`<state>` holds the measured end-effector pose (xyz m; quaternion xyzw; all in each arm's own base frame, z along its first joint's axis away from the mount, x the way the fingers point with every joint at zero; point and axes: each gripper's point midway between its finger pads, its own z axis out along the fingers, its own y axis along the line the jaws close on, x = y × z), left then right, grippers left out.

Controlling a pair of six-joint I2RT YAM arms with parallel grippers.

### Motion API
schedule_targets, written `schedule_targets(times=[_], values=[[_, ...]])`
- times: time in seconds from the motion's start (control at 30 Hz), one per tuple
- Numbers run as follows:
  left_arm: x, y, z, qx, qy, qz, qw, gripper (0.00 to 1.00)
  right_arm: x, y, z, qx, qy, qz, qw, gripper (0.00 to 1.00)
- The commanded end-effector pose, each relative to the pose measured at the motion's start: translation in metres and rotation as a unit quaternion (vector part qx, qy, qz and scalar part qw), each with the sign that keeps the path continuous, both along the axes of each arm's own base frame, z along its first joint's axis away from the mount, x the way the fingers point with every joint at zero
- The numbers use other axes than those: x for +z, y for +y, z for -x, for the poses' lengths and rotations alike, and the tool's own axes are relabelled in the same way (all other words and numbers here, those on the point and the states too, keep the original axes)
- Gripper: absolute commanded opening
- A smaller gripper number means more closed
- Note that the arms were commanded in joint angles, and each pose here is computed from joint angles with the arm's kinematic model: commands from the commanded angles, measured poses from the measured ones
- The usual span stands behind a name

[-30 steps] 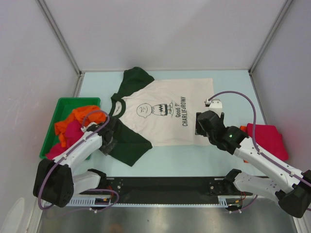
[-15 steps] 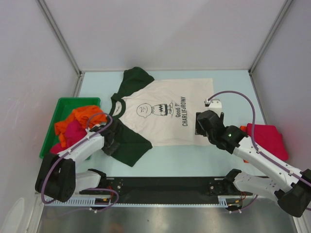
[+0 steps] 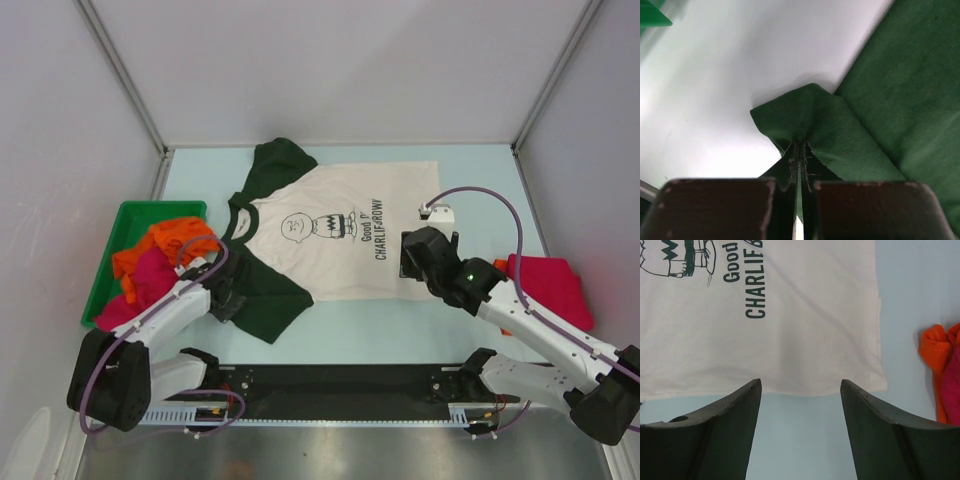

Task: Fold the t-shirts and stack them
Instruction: Grap the side of the flattened tshirt closest away from the robot with both arms

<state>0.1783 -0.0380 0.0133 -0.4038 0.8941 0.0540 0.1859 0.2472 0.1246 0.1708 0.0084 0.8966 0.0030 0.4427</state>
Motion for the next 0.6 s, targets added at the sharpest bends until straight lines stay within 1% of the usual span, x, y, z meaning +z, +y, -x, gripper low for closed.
schedule_targets(times=[0.0,0.07,0.2,0.23,0.37,0.4,0.5,0.57], values=[[-0.01,0.0,0.017,-0.003,0.029,0.008,1.0,0.0,0.004,0.003,-0.003,-0.008,-0.007,-0.017,1.0,0.7],[-0.005,-0.002,0.016,-0.016,0.023,0.003,1.0,0.0,0.004,0.002,-0.003,-0.011,-0.008,-0.018,1.0,0.7],[0.03,-0.006,0.0,-0.053,-0.039,-0.028,0.997,0.0,-0.005,-0.006,-0.003,-0.029,0.006,-0.014,0.999,0.7],[0.042,-0.01,-0.007,-0.058,-0.056,-0.027,0.996,0.0,-0.009,-0.009,-0.003,-0.039,0.011,-0.013,0.999,0.7],[0.064,-0.016,-0.01,-0.083,-0.08,-0.027,0.993,0.0,-0.017,-0.047,-0.011,-0.103,0.032,0.03,0.994,0.7],[0.067,-0.016,-0.011,-0.089,-0.084,-0.027,0.992,0.0,-0.018,-0.066,-0.016,-0.136,0.035,0.034,0.99,0.68],[0.075,-0.015,-0.014,-0.102,-0.096,-0.032,0.99,0.0,-0.027,-0.081,-0.022,-0.172,0.053,0.007,0.984,0.65],[0.078,-0.015,-0.017,-0.108,-0.098,-0.037,0.989,0.0,-0.047,-0.08,-0.023,-0.182,0.088,-0.019,0.979,0.62]])
